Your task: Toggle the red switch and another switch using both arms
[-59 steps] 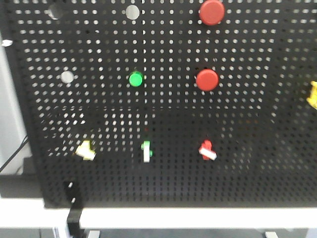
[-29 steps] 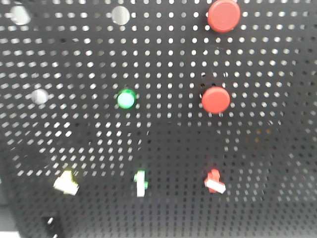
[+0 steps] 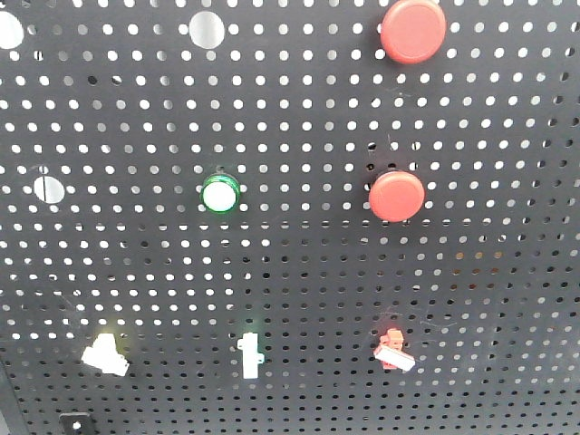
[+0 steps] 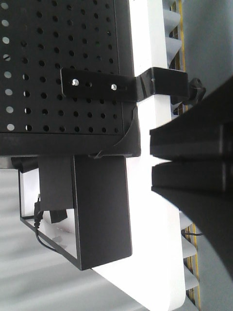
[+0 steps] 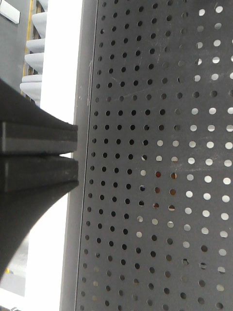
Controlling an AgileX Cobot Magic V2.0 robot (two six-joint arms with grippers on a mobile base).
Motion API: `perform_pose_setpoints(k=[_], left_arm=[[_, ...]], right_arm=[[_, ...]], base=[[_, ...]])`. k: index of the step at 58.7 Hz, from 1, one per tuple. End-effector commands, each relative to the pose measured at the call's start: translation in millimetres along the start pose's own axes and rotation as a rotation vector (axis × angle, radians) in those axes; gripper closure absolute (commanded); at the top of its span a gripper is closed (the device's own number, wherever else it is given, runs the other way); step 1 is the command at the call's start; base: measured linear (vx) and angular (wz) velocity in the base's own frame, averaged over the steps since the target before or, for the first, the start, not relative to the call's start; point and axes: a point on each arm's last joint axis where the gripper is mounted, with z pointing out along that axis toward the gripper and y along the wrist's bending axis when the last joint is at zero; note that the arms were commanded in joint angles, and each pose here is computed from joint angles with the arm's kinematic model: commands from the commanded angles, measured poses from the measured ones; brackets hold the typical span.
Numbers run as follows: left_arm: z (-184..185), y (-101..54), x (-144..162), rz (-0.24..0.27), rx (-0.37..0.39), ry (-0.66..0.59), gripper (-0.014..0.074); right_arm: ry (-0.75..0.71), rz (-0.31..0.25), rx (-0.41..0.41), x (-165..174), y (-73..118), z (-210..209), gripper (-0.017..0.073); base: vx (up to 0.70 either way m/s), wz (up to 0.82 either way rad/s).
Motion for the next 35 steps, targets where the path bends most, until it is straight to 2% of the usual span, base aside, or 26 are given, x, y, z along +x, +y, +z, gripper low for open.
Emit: perform_pose_setpoints(k=[1,14,24,35], left_arm=[[1.4,0.6,-0.8,-0.015,-0.008,-0.059,0.0592],[1.4,0.6,-1.2,-0.015,-0.008,-0.063,0.0592],[0.9,1.1,-6.5,-0.015,-0.012,-0.122,0.0592],[-0.1,1.6,-12.9,-0.015,-0.018,-0.194,0.0592]], right_arm=[[-0.071,-0.013,0.007,-5.5,-0.3,0.7,0.0566],[-0.084,-0.013,0.007,-6.7,-0.4,0.6,0.0566],[-0.104,-0.012,0.007,-8.5,-0.4,0.4,0.0566],[-0.257,-0.012,0.012,-22.1,-0.7,-2.1,0.0566]], base=[[0.0,0.0],[0.0,0.0],[0.0,0.0],[0.0,0.0]])
